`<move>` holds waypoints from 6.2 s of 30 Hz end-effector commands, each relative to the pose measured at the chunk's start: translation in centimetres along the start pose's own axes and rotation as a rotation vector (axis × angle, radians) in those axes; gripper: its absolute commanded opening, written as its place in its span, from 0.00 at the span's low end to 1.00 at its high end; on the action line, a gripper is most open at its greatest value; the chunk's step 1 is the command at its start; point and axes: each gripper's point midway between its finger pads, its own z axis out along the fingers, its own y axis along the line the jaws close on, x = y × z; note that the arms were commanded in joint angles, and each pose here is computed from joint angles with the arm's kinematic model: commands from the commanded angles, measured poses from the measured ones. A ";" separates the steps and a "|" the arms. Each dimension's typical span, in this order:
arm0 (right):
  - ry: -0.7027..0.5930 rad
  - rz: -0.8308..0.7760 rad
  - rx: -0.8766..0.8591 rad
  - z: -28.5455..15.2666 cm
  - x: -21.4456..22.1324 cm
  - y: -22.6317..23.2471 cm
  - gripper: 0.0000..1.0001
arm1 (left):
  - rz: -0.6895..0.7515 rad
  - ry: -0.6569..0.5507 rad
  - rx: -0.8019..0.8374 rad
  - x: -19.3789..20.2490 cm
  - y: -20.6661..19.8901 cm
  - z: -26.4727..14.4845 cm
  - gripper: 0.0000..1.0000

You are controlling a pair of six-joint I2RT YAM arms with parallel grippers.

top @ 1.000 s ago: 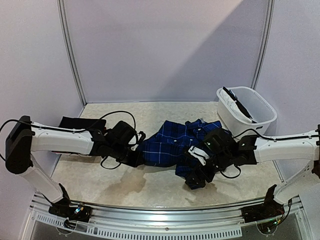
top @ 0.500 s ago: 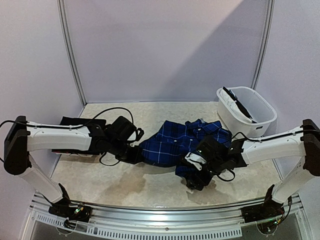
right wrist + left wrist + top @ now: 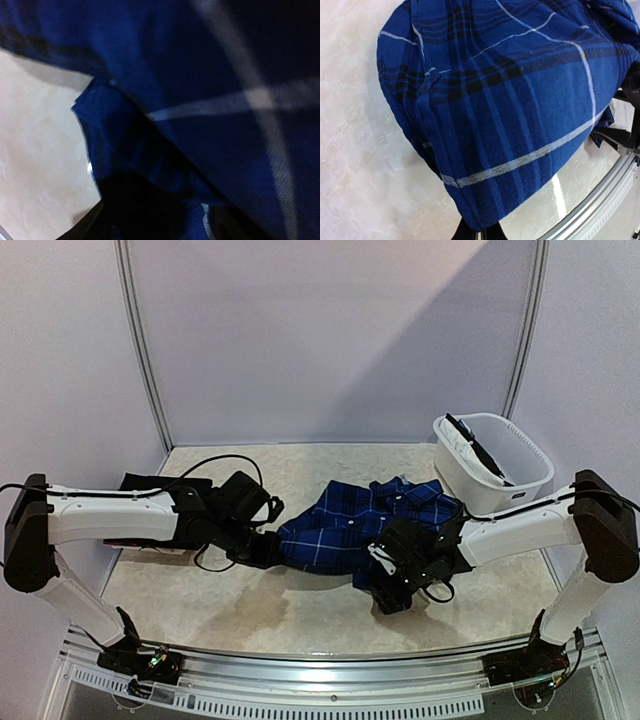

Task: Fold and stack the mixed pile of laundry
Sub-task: Pick up the crumpled shirt from the center of the board, then flatten out the crumpled shirt at the center of the board.

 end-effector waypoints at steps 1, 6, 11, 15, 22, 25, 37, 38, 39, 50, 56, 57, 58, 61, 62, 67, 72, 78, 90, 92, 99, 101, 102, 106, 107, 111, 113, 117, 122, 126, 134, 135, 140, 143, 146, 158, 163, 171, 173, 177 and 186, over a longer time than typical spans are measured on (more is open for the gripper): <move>0.085 0.021 0.064 1.4 2.4 -0.9 0.59 | -0.014 -0.008 -0.015 -0.4 0.4 -0.8 0.00; 0.104 0.032 0.060 0.8 2.5 -0.9 0.23 | -0.016 -0.005 -0.018 -0.2 0.5 -1.0 0.00; 0.108 0.048 0.062 -1.4 1.6 -0.9 0.04 | -0.031 -0.004 -0.023 -0.2 0.6 -1.5 0.00; 0.106 0.062 0.063 -4.3 0.8 -1.0 0.00 | -0.063 -0.005 -0.043 -0.2 0.9 -2.5 0.00; 0.034 0.067 0.024 -11.0 -1.6 -1.0 0.00 | -0.110 -0.016 -0.070 -0.5 1.1 -5.3 0.00; -0.015 0.062 -0.023 -13.9 -2.7 -0.6 0.00 | -0.126 -0.051 -0.111 -1.4 1.7 -6.8 0.00; -0.227 0.057 -0.068 -24.7 -7.3 -1.0 0.00 | -0.226 -0.159 -0.146 -5.6 3.0 -13.5 0.00; -0.248 0.055 -0.063 -25.5 -7.9 -1.2 0.00 | -0.229 -0.169 -0.144 -6.0 2.9 -14.1 0.00; -0.265 0.056 -0.058 -26.2 -8.4 -1.3 0.00 | -0.231 -0.179 -0.140 -6.4 2.9 -14.6 0.00; -0.561 0.057 0.060 -36.4 -14.4 -4.2 0.00 | -0.292 -0.246 -0.138 -9.6 3.4 -21.0 0.00; -0.830 0.037 0.117 -44.7 -16.5 -6.1 0.00 | -0.280 -0.330 -0.082 -12.2 2.5 -25.6 0.00; -0.880 0.030 0.135 -46.1 -16.8 -6.5 0.00 | -0.270 -0.346 -0.072 -12.6 2.2 -26.5 0.00; -0.934 0.040 0.150 -47.8 -16.7 -7.0 0.00 | -0.262 -0.361 -0.066 -13.0 1.9 -27.4 0.00; -1.059 0.038 0.227 -51.9 -16.5 -8.7 0.00 | -0.243 -0.412 -0.057 -14.1 1.6 -30.3 0.00; -1.092 0.033 0.250 -53.1 -16.4 -9.0 0.00 | -0.233 -0.435 -0.047 -14.5 1.3 -31.3 0.00; -1.269 0.009 0.336 -59.4 -15.5 -10.6 0.00 | -0.183 -0.554 0.028 -15.8 -0.1 -36.2 0.00; -1.479 0.010 0.410 -67.0 -13.0 -12.3 0.00 | -0.100 -0.687 0.147 -16.2 -2.5 -41.4 0.00; -1.706 0.004 0.523 -75.7 -8.0 -14.5 0.00 | 0.015 -0.927 0.327 -16.0 -5.8 -49.1 0.00; -1.571 -0.120 1.079 -75.2 -18.8 -14.3 0.00 | -0.213 -1.114 0.132 -23.6 -1.5 -49.3 0.00; -1.392 -0.185 1.121 -69.3 -23.8 -15.9 0.00 | -0.298 -1.044 0.053 -25.3 0.8 -45.4 0.00; -1.051 -0.102 0.853 -46.3 -33.0 -26.7 0.00 | -0.647 -0.689 -0.169 -26.8 13.7 -26.3 0.00; -0.931 -0.075 0.775 -38.4 -34.4 -29.7 0.00 | -0.697 -0.567 -0.211 -26.2 17.2 -20.1 0.00; -0.889 -0.048 0.744 -35.0 -34.8 -30.9 0.00 | -0.715 -0.511 -0.230 -25.7 18.7 -17.4 0.00; -0.711 0.003 0.656 -20.4 -35.8 -34.4 0.00 | -0.753 -0.310 -0.246 -23.6 22.4 -8.5 0.00; -0.703 0.010 0.644 -18.9 -36.0 -34.6 0.00 | -0.760 -0.286 -0.245 -23.3 23.0 -7.5 0.00; -0.669 0.028 0.595 -13.1 -36.1 -34.9 0.00 | -0.755 -0.260 -0.256 -23.0 24.4 -5.9 0.00; -0.654 0.044 0.588 -11.6 -35.8 -35.1 0.00 | -0.753 -0.246 -0.252 -23.0 24.8 -5.6 0.00; -0.638 0.056 0.596 -10.6 -35.3 -35.3 0.00 | -0.768 -0.215 -0.254 -22.3 25.3 -5.2 0.00; -0.644 0.065 0.612 -11.6 -34.8 -35.4 0.00 | -0.782 -0.192 -0.236 -21.8 25.0 -5.4 0.00; -0.687 0.078 0.612 -14.5 -34.5 -34.8 0.00 | -0.777 -0.201 -0.212 -21.7 24.0 -6.8 0.00; -0.787 0.039 0.602 -24.7 -31.9 -31.7 0.00 | -0.733 -0.273 -0.110 -21.6 19.8 -12.3 0.00; -0.790 0.034 0.598 -25.7 -31.4 -31.3 0.00 | -0.723 -0.281 -0.092 -21.5 19.1 -13.0 0.00; -0.894 0.002 0.595 -34.4 -28.6 -28.5 0.00 | -0.669 -0.335 0.007 -20.4 14.7 -17.1 0.00; -0.996 -0.047 0.577 -40.7 -26.6 -26.0 0.00 | -0.631 -0.375 0.071 -19.4 11.9 -19.9 0.00; -1.109 -0.079 0.571 -47.1 -24.1 -23.5 0.00 | -0.575 -0.426 0.158 -18.6 9.1 -23.1 0.00; -1.509 -0.180 0.648 -66.8 -12.0 -15.4 0.00 | -0.388 -0.589 0.556 -14.8 -0.3 -33.9 0.00; -1.615 -0.222 0.709 -72.0 -7.5 -13.0 0.00 | -0.301 -0.637 0.701 -13.5 -3.5 -38.2 0.00; -1.660 -0.224 0.927 -77.1 -3.7 -12.8 0.00 | -0.195 -0.721 0.867 -13.4 -7.3 -43.9 0.00; -1.635 -0.224 0.969 -76.8 -5.1 -13.8 0.00 | -0.201 -0.753 0.857 -14.6 -7.1 -44.0 0.00; -1.511 -0.215 1.035 -73.5 -11.9 -17.7 0.00 | -0.316 -0.801 0.750 -19.6 -4.4 -40.7 0.00; -1.091 -0.229 1.070 -48.9 -34.2 -32.4 0.00 | -0.757 -0.848 0.207 -30.1 10.9 -22.1 0.00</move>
